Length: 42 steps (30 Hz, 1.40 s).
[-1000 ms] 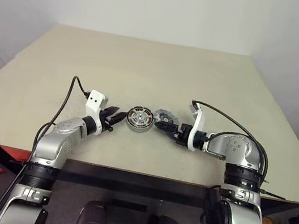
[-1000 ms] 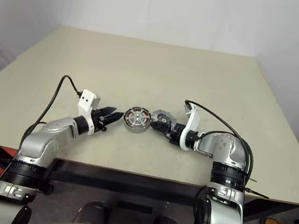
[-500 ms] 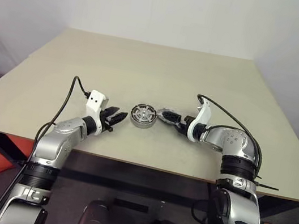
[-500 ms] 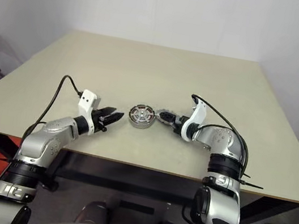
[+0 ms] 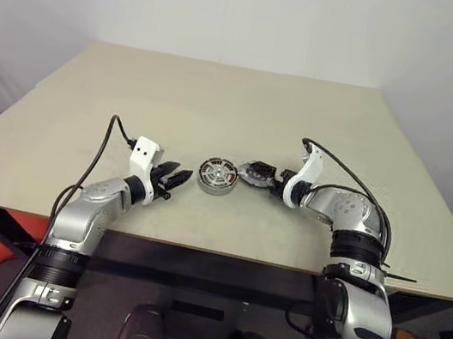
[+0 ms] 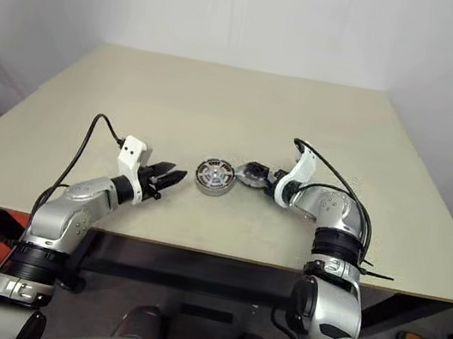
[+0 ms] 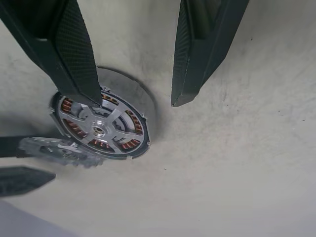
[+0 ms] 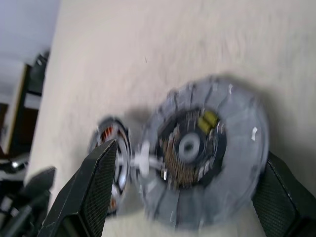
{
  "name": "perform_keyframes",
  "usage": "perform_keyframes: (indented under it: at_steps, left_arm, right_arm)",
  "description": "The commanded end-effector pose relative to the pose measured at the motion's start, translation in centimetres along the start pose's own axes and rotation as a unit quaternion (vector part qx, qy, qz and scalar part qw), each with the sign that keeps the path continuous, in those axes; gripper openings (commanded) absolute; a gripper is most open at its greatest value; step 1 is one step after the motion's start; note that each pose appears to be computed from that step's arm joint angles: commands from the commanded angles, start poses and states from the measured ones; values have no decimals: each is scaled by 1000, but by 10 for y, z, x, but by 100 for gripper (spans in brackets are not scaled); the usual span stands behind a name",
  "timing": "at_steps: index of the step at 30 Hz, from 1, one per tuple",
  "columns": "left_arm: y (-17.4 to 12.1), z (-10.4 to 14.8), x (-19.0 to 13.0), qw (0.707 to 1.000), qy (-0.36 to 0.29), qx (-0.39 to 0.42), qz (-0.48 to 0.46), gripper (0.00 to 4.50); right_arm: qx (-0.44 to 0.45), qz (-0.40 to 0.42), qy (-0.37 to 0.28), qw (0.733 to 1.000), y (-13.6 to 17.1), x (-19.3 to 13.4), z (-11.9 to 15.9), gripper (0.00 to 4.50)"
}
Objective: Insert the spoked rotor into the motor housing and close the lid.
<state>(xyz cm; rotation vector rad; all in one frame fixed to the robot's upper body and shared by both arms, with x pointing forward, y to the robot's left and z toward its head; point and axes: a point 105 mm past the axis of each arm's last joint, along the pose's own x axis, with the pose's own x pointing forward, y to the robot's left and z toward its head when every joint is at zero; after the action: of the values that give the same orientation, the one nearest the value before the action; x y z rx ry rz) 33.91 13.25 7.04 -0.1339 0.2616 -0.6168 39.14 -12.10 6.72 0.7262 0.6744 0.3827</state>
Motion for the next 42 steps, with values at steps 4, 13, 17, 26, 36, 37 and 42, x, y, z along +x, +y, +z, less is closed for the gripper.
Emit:
perform_keyframes:
  at_steps: [4,13,17,26,36,37,42]
  left_arm:
    - [-3,13,0,1000,-18,24,-5,237]
    - [0,12,-1,1000,-18,25,1,237]
    - [1,13,-1,999,-19,25,2,237]
    - [7,16,-1,999,-24,27,13,237]
    - [26,26,-10,998,-41,29,46,237]
    - [27,26,-11,998,-41,30,47,237]
    - [26,25,-12,998,-41,30,48,237]
  right_arm:
    - [-3,61,-32,998,34,1,19,446]
    - [-19,99,-12,995,59,-4,22,446]
    - [-36,126,8,991,80,-10,20,446]
    - [-74,160,45,983,116,-19,8,446]
    - [-88,179,69,978,137,-12,-15,446]
    - [-90,178,66,978,137,-12,-14,446]
    - [-103,183,54,976,139,-11,-8,446]
